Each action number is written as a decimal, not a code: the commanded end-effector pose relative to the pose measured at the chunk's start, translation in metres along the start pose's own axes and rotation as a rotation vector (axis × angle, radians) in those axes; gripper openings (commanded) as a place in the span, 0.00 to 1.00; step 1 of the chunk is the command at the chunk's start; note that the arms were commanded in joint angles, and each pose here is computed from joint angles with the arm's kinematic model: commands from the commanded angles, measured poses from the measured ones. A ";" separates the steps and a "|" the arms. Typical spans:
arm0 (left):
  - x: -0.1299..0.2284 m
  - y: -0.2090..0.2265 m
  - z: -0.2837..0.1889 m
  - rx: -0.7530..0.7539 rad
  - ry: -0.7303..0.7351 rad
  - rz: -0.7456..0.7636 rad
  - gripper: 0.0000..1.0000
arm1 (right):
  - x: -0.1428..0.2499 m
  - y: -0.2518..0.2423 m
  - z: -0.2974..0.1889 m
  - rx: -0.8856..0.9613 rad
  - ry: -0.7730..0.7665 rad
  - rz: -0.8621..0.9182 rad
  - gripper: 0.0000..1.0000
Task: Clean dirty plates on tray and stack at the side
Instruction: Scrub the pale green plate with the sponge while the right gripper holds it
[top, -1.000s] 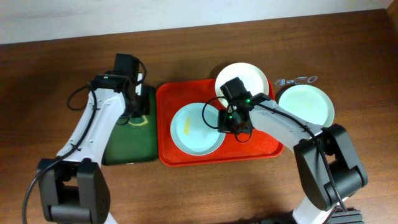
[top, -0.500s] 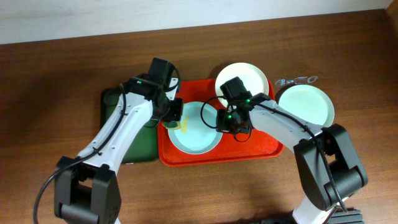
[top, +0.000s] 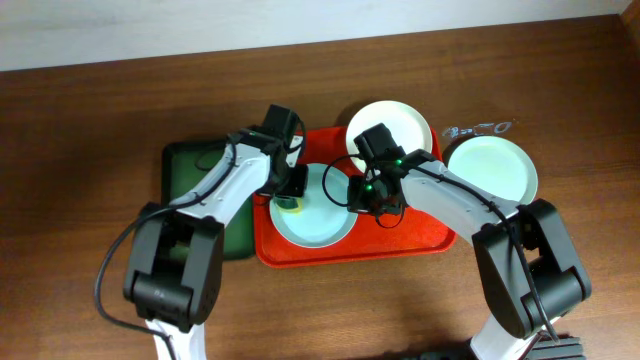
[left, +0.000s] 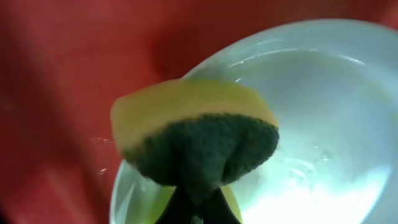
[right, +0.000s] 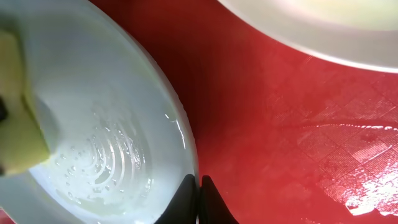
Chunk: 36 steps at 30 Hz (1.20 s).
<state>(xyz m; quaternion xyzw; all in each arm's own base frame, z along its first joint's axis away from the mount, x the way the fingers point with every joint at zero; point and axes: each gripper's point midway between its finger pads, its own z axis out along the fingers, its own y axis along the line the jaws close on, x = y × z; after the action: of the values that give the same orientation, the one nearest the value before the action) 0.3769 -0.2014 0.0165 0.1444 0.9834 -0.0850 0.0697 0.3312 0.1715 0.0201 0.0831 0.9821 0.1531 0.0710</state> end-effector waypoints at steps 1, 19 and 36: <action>0.022 -0.016 0.037 0.004 0.105 0.034 0.00 | 0.001 0.001 0.003 0.000 0.006 0.002 0.04; -0.021 -0.003 -0.064 -0.054 0.018 0.019 0.00 | -0.001 0.002 0.004 -0.003 0.002 0.001 0.04; 0.007 -0.077 -0.021 0.428 0.040 0.081 0.00 | 0.000 0.001 0.004 0.000 0.005 0.002 0.04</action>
<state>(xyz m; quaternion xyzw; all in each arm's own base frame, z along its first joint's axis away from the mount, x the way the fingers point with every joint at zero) 0.3289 -0.2514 0.0183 0.1847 0.9518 -0.2447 0.0042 0.3311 0.1713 0.0181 0.0836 0.9824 0.1520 0.0694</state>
